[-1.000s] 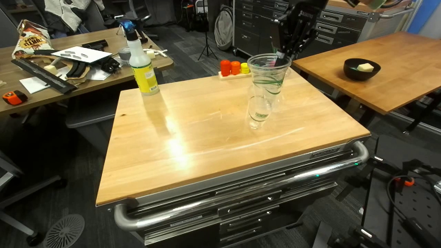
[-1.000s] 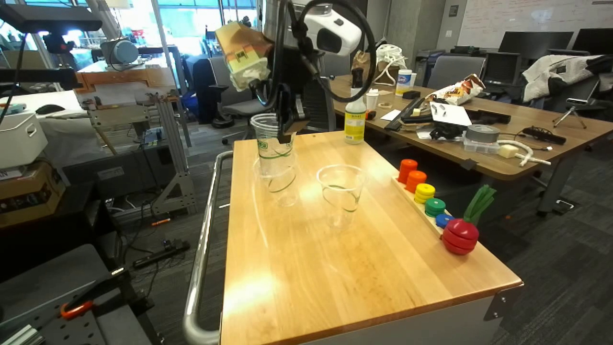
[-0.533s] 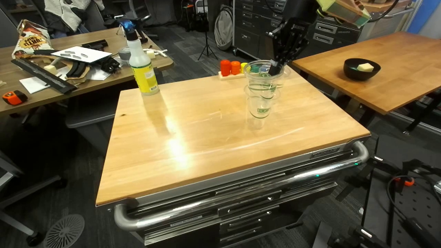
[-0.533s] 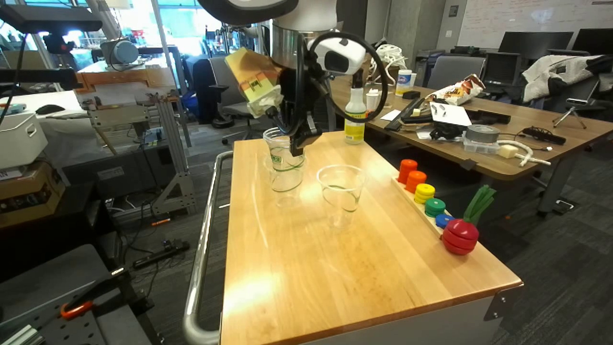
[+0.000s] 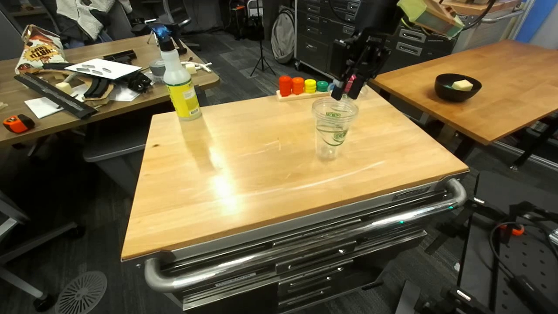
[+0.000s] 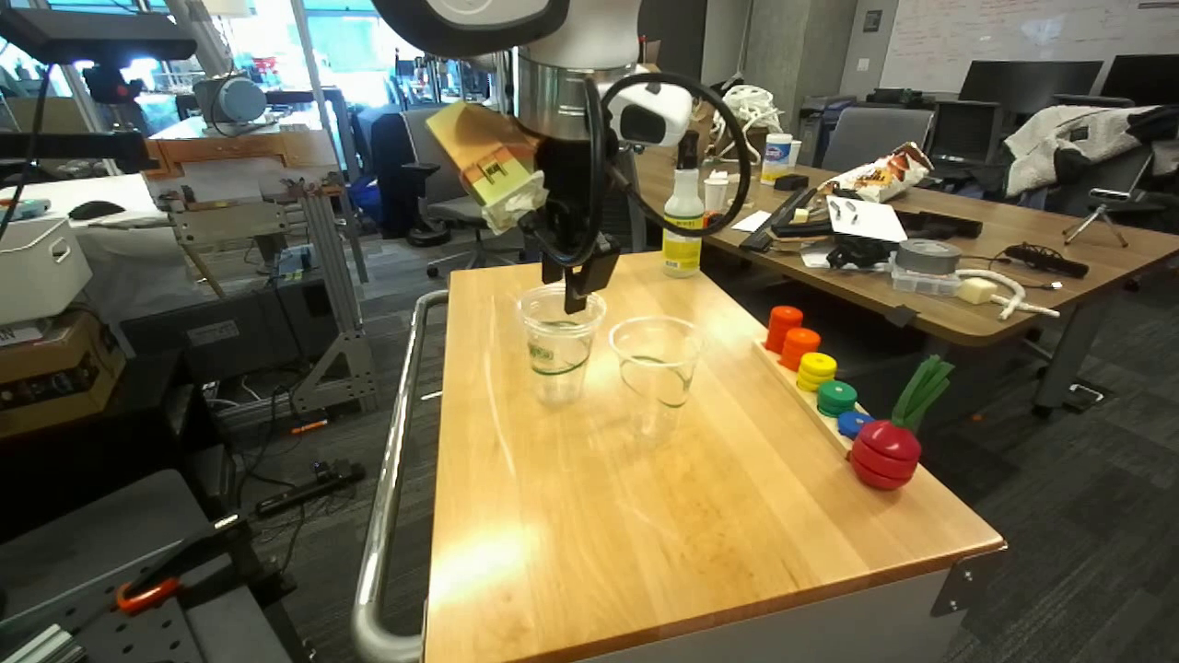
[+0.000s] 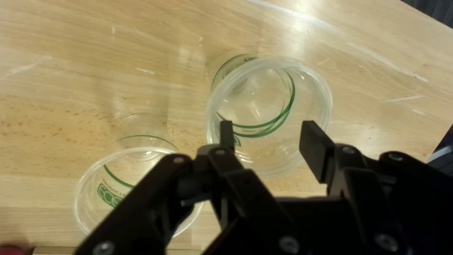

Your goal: Stack the plastic cups

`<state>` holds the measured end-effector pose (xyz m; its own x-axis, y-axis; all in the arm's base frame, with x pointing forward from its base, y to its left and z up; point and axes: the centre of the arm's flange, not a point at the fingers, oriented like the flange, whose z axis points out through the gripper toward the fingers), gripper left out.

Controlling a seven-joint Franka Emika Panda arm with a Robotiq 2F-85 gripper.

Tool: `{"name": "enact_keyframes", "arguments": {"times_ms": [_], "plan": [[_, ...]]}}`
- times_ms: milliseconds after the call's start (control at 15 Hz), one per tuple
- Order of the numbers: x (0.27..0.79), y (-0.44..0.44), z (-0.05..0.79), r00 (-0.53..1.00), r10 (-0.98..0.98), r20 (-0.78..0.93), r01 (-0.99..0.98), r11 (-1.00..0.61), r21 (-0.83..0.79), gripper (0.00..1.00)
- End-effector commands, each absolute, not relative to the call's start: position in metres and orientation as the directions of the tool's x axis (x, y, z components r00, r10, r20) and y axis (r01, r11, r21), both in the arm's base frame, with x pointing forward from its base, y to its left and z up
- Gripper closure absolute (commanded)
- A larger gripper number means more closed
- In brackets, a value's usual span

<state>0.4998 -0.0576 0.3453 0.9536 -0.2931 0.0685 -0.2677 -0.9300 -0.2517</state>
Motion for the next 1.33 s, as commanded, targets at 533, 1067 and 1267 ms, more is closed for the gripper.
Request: {"name": "enact_keyframes", "arguments": {"times_ms": [533, 1067, 1267], "plan": [[0.503, -0.064, 0.321, 0.974, -0.225, 0.040, -0.215, -0.961, -0.177, 0.00], [0.516, -0.050, 0.309, 0.979, -0.206, 0.001, -0.203, -0.965, -0.169, 0.52], [0.520, -0.050, 0.315, 0.978, -0.207, 0.006, -0.203, -0.964, -0.170, 0.74]]}}
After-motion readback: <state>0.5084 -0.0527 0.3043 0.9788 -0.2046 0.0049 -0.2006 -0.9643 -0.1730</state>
